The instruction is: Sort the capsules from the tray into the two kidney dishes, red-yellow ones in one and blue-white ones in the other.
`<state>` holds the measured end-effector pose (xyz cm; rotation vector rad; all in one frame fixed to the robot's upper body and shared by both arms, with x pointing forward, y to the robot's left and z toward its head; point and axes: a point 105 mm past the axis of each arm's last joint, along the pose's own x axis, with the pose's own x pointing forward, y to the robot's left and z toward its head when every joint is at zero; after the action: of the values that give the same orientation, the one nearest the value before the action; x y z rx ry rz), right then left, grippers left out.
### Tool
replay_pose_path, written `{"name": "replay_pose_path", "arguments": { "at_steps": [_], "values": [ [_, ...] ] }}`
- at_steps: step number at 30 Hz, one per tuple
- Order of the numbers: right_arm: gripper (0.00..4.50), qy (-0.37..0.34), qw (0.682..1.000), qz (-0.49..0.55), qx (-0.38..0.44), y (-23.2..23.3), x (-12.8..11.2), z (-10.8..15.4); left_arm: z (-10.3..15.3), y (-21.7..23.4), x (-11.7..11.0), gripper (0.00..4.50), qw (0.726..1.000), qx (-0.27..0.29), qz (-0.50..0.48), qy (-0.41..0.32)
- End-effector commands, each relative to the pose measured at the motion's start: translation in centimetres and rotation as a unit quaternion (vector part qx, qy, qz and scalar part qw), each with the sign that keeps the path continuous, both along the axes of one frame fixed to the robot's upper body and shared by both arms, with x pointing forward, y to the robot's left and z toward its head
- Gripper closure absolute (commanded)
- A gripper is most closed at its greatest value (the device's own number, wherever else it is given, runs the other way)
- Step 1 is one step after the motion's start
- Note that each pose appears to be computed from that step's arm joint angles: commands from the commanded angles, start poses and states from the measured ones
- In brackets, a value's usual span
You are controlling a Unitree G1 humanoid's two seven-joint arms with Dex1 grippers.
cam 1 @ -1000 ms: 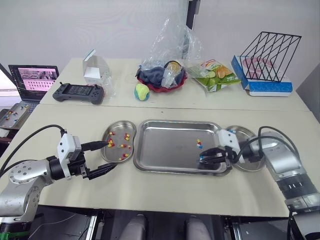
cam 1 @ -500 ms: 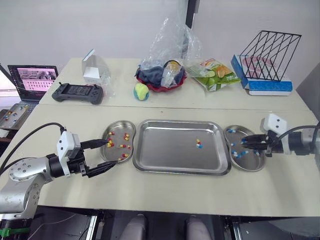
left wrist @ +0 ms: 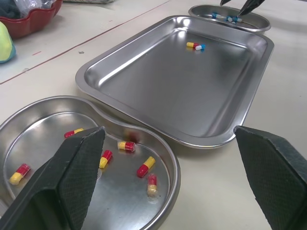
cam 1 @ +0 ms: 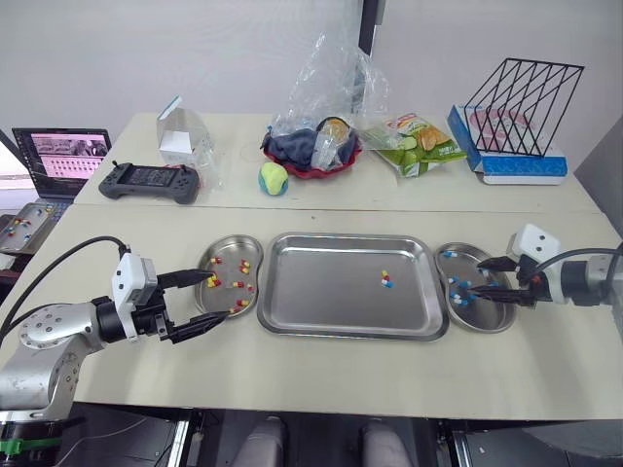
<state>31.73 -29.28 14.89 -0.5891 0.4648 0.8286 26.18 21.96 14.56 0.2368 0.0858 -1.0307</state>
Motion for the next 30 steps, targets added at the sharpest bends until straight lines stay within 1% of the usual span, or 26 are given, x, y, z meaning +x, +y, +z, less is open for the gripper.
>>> {"name": "replay_pose_path", "arguments": {
  "at_steps": [1,3,7,8,12,15,17,19,21,26,30],
  "values": [
    [0.02,-0.041,0.999,-0.007,0.033,-0.4,-0.5,3.2,0.7,0.2,0.1,0.00,1.000,0.011,-0.007,-0.018],
    [0.02,-0.052,0.997,-0.016,0.050,-0.8,-0.9,3.9,0.8,0.5,0.2,0.00,1.000,0.012,-0.004,-0.020],
    [0.02,-0.105,0.987,-0.080,0.094,-3.8,-2.1,5.4,1.2,3.0,0.5,0.00,0.999,0.022,0.030,-0.027],
    [0.02,-0.118,0.983,-0.099,0.099,-4.8,-2.5,5.3,1.3,3.9,0.5,0.00,0.998,0.019,0.044,-0.029],
    [0.02,-0.139,0.970,-0.161,0.118,-7.7,-3.6,4.4,1.4,6.5,0.5,0.00,0.995,0.009,0.091,-0.032],
    [0.02,-0.157,0.958,-0.197,0.139,-9.0,-3.9,3.6,0.6,8.2,0.4,0.00,0.991,0.013,0.130,-0.041],
    [0.02,-0.171,0.947,-0.226,0.149,-10.1,-4.1,2.7,-0.4,9.8,0.2,0.00,0.986,0.020,0.162,-0.038],
    [0.02,-0.181,0.938,-0.253,0.150,-11.1,-4.4,1.7,-0.6,10.9,0.1,0.00,0.980,0.016,0.191,-0.045],
    [0.02,-0.187,0.931,-0.272,0.156,-11.7,-4.6,1.1,-0.5,11.3,0.1,0.00,0.977,0.011,0.204,-0.054],
    [0.02,-0.189,0.924,-0.291,0.159,-12.6,-5.0,0.3,-0.8,11.6,0.0,0.00,0.975,0.009,0.214,-0.055],
    [0.02,-0.189,0.922,-0.295,0.164,-12.7,-5.0,0.1,-1.0,11.5,-0.1,0.00,0.975,0.007,0.214,-0.053]
  ]
}}
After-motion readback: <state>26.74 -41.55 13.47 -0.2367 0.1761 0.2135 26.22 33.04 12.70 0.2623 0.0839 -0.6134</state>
